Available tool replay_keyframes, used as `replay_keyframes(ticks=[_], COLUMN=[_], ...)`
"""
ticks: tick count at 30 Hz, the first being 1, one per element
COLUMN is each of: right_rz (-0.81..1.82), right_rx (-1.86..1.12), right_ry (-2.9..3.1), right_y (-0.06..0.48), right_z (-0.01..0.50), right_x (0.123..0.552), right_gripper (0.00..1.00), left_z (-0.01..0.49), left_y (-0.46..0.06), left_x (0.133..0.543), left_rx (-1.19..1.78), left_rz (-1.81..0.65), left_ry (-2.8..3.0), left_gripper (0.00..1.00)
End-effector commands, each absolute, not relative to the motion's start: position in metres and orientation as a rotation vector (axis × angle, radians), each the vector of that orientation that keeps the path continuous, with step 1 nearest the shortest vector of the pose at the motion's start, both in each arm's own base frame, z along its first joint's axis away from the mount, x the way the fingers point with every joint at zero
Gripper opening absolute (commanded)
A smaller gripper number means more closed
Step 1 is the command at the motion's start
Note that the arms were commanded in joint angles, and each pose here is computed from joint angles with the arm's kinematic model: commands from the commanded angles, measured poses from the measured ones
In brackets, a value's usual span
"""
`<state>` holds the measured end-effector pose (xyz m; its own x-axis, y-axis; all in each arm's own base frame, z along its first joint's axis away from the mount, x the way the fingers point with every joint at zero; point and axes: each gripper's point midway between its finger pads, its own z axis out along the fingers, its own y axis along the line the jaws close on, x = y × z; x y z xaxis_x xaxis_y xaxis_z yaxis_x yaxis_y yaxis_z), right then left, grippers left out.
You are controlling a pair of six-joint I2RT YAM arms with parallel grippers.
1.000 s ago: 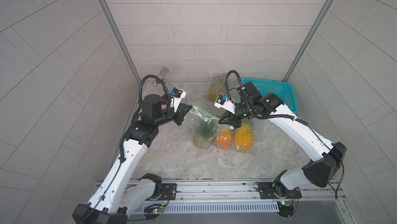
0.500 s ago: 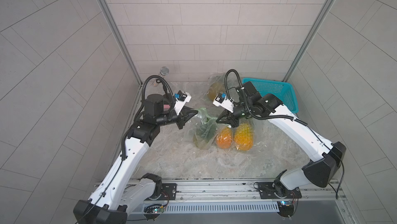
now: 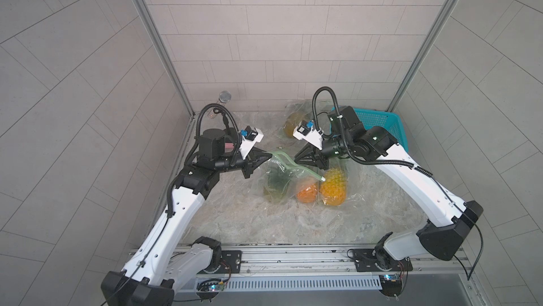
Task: Open the zip-top bag and take out the pineapple
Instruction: Open the zipper of the food storage bag at the center of the board, then pick up the pineapple from the zipper food storage bag.
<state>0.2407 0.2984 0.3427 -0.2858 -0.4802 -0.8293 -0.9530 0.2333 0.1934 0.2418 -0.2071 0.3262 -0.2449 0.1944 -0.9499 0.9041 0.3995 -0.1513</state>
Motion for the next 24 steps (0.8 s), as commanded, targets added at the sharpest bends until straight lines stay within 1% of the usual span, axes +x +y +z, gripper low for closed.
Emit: replay_keyframes(ticks=[1,4,7,19,24], right_rz=[0.986,1.010,1.015,0.989,0.942], right_rx=[-1.344,-1.388,-1.409,-1.414,-1.377], right_ry=[1.822,1.836,1.856,1.942,1.955], right_y=[0.306,0.313,0.319,0.329,0.329], right_z=[0.355,0.349,0.340,0.317,0.316], right_x=[0.234,0.231,0.232,0.245,0.254], right_gripper=[0.10,0.03,0.00,0.00,0.03], left_z=[0.339,0.339,0.340,0.341,0.342], left_y=[-0.209,-0.209,-0.209,-0.208,-0.208], left_x=[0.233,0.233,0.233,0.233,0.231], left_rx=[1.021,1.020,1.020,1.014,1.018], left_rz=[-0.915,-0.912,-0.912,-0.905,-0.907], left_ry=[1.627,1.624,1.622,1.614,1.605], left_gripper=[0.00,0.00,0.00,0.00,0.00])
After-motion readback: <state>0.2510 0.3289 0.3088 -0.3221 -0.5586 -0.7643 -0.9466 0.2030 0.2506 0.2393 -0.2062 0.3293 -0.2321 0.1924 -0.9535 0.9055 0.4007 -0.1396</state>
